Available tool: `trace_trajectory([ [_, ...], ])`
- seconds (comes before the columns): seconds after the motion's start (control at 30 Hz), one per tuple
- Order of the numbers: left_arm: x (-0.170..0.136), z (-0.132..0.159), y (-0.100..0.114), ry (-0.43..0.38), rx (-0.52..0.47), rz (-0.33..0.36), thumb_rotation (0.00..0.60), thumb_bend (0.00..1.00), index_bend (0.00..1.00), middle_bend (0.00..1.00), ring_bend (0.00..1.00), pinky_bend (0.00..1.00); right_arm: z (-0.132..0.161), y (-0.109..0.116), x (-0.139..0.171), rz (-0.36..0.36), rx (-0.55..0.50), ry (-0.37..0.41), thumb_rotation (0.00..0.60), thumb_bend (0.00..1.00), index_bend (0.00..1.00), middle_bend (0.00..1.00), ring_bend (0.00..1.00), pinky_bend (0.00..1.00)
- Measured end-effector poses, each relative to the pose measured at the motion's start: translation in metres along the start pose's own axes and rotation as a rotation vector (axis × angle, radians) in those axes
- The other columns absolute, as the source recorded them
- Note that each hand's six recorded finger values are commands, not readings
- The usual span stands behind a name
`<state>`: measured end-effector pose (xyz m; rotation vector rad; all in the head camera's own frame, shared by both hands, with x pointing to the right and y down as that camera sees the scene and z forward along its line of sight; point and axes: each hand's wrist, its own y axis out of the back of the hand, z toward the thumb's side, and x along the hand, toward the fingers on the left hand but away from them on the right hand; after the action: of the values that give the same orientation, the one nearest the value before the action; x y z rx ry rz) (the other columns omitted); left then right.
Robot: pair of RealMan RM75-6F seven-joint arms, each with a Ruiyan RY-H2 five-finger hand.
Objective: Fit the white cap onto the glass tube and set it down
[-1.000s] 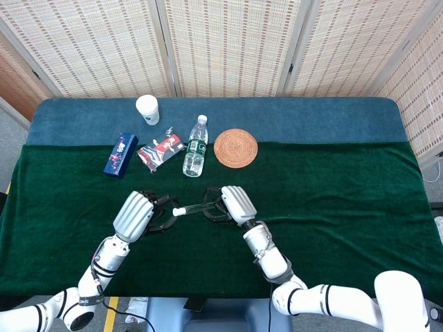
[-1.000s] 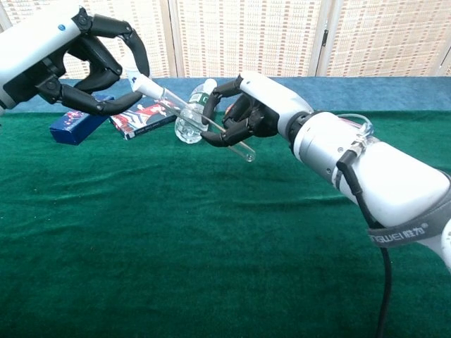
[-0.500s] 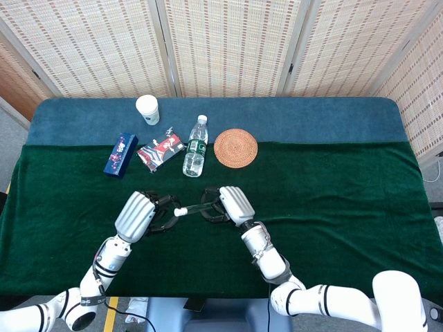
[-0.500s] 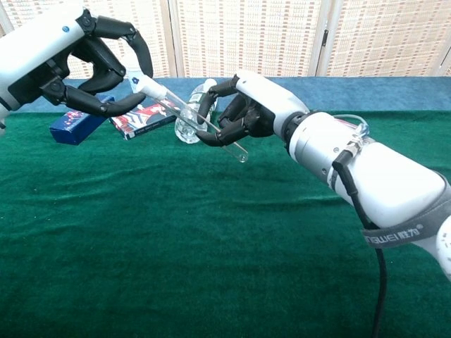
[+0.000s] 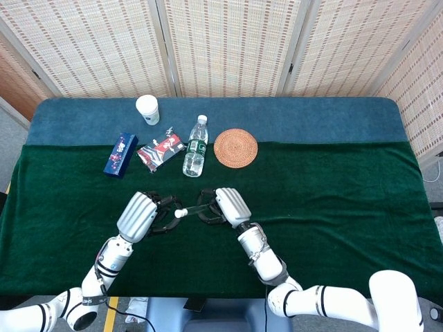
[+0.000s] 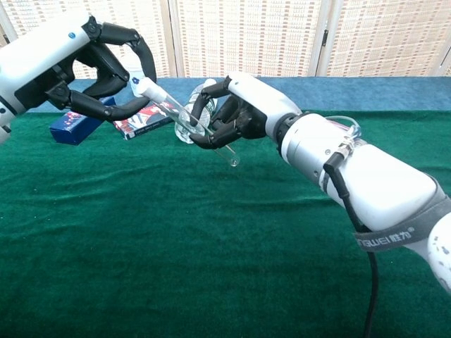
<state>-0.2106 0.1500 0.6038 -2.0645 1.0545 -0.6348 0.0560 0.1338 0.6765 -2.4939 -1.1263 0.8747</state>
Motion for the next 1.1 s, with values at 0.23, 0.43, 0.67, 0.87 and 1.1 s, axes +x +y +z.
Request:
trace_trajectory([
  [0.23, -0.003, -0.008, 0.001, 0.03, 0.005, -0.039, 0.6, 0.29, 0.1, 0.88, 0.72, 0.74, -0.003, 0.002, 0.0, 0.001, 0.046, -0.013, 0.6, 0.64, 0.88, 0.99, 1.0, 1.0],
  [0.43, -0.008, -0.017, 0.006, 0.054, 0.024, -0.072, 0.6, 0.25, 0.04, 0.42, 0.29, 0.48, -0.01, 0.008, 0.002, 0.005, 0.112, -0.039, 0.6, 0.64, 0.88, 0.99, 1.0, 1.0],
  [0.67, -0.029, -0.056, 0.031, 0.171, 0.09, -0.119, 0.6, 0.25, 0.03, 0.33, 0.15, 0.25, -0.023, 0.009, 0.005, 0.027, 0.288, -0.091, 0.6, 0.64, 0.88, 0.99, 1.0, 1.0],
  [0.87, -0.053, -0.079, 0.041, 0.261, 0.116, -0.134, 0.6, 0.25, 0.03, 0.33, 0.14, 0.21, -0.04, -0.005, 0.005, 0.062, 0.471, -0.163, 0.6, 0.64, 0.78, 0.99, 1.0, 1.0],
  [1.1, -0.063, -0.086, 0.046, 0.288, 0.134, -0.131, 0.6, 0.25, 0.03, 0.33, 0.14, 0.19, -0.054, -0.027, 0.002, 0.09, 0.559, -0.216, 0.6, 0.64, 0.57, 0.99, 1.0, 1.0],
])
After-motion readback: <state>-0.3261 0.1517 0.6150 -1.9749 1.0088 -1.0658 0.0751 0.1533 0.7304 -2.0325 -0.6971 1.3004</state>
